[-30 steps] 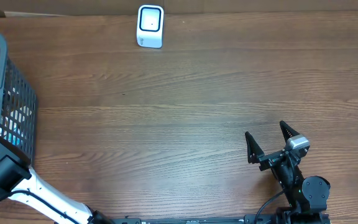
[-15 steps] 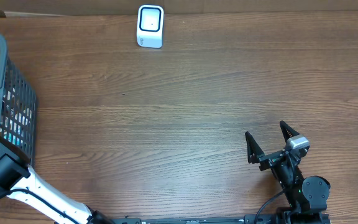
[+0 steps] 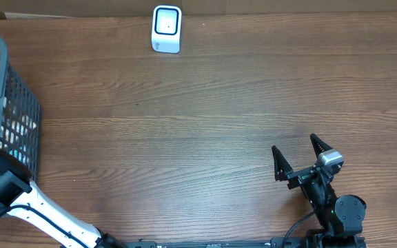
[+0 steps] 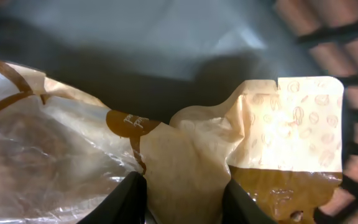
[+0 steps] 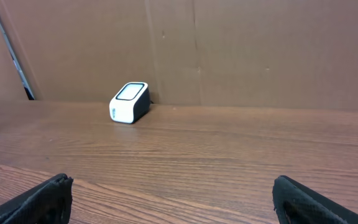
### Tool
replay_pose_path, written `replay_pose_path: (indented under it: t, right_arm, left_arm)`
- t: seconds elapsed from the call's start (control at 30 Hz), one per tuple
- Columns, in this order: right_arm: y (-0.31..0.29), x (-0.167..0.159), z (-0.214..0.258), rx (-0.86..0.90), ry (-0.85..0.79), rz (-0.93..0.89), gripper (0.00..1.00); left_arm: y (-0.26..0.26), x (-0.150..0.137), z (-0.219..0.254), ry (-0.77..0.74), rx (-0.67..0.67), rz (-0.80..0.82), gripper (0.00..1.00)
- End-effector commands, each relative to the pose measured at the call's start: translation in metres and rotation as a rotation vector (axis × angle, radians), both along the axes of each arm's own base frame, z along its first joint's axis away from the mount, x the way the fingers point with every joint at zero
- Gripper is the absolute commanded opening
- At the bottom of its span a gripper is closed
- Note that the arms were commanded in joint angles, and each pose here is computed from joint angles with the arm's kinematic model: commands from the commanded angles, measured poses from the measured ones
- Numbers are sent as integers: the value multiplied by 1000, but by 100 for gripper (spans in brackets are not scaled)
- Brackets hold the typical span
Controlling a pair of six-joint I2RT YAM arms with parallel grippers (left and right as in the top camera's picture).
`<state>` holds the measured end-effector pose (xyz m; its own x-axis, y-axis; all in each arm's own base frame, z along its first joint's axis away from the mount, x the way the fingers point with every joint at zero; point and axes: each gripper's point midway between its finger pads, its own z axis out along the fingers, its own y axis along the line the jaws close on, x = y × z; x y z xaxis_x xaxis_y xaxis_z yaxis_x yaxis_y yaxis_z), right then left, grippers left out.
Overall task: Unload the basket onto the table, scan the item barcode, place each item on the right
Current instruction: 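Reach the left gripper into the basket and grasp the clear snack bag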
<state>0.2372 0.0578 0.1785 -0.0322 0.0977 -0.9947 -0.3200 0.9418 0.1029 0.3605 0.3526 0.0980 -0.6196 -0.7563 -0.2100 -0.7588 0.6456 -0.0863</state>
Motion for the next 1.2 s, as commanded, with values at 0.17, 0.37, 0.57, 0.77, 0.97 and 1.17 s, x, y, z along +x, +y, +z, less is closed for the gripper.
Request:
replay_pose_path:
  t: [0.17,0.37,0.57,0.77,0.97,1.17]
  right_arm:
    - [0,0,-2,4,-1,-1,100]
    - [0,0,-2,4,-1,0,100]
    - [0,0,-2,4,-1,0,100]
    - [0,0,-2,4,-1,0,100]
    - [0,0,-2,4,-1,0,100]
    - [0,0,-2,4,-1,0,100]
  left_arm:
    - [4,17,152,-282,161,118,4]
    - [-44,-1,285,-561,278,93,4]
    - [-69,-31,340,-642,373,122,6]
    - [-40,-61,263,-396,260,314,50]
    - [-15,-94,147,-89,179,369,63]
    - [-4,-100,51,41,191,150,73]
